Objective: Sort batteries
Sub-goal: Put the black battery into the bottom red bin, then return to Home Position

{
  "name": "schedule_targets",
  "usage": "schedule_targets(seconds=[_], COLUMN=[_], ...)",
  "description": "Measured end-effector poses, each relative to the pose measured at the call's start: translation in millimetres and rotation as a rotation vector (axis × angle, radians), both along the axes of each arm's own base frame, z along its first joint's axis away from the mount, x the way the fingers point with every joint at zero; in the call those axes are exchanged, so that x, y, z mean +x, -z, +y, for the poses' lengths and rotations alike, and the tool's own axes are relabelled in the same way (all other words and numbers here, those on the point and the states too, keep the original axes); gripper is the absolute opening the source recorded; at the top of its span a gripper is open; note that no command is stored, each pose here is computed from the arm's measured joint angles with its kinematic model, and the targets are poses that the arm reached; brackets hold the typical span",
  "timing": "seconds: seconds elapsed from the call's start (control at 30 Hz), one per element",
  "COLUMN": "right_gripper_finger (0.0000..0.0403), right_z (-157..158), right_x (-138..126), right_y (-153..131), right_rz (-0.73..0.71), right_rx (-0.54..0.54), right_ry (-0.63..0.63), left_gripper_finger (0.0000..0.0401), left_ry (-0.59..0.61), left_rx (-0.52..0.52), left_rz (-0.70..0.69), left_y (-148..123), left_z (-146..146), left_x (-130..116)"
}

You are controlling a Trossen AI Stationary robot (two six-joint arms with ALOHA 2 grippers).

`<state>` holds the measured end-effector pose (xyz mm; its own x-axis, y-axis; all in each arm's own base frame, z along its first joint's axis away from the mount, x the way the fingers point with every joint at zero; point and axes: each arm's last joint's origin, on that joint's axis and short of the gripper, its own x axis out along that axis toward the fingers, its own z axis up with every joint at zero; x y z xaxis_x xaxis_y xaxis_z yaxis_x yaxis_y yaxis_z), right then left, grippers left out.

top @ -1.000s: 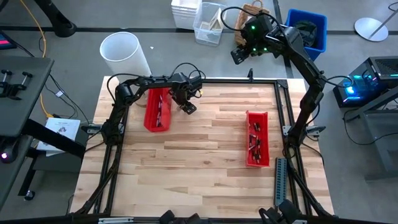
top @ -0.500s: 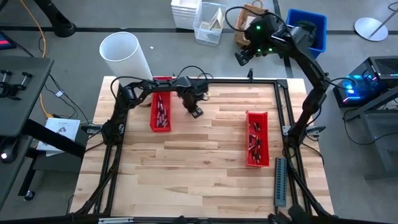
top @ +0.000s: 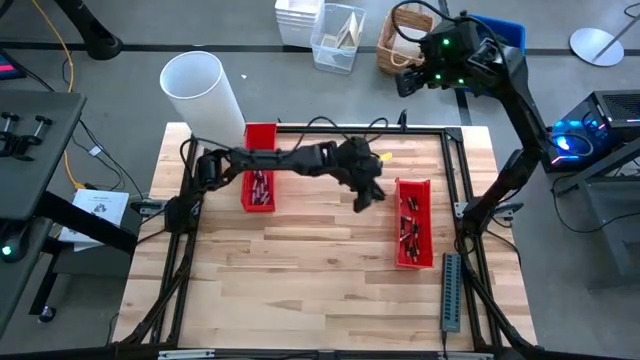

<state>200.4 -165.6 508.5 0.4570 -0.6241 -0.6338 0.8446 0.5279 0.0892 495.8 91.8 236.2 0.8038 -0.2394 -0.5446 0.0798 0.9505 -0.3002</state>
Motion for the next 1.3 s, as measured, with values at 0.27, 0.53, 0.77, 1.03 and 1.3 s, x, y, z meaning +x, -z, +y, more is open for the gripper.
schedule_targets(seconds=[0.27, 0.53, 0.77, 1.03, 1.3], right_gripper_finger=[0.0181, 0.0181, 0.0181, 0.0181, 0.0178], right_z=[-0.3, -0.8, -0.9, 0.9, 21.2], right_x=[0.5, 1.3, 1.3, 0.2, -0.4], right_y=[-0.7, -1.5, -1.6, 0.9, 8.2], right_rz=[-0.051, -0.094, -0.088, 0.055, 0.196], right_rx=[0.026, 0.044, 0.038, -0.024, 0.016], right_ry=[0.043, 0.075, 0.068, -0.079, -0.326], left_gripper_finger=[0.0029, 0.0042, 0.0150, 0.0219, 0.0186], left_ry=[0.088, 0.039, -0.023, -0.004, -0.275], left_rx=[0.171, 0.148, 0.066, -0.074, -0.010], left_rz=[-0.318, -0.517, -0.535, -0.142, -0.420], left_y=[1.5, 42.2, 45.4, -46.9, -128.8], left_z=[-37.5, -38.7, -37.3, 22.7, 24.8], left_x=[30.4, 54.2, 56.4, -17.3, -165.4])
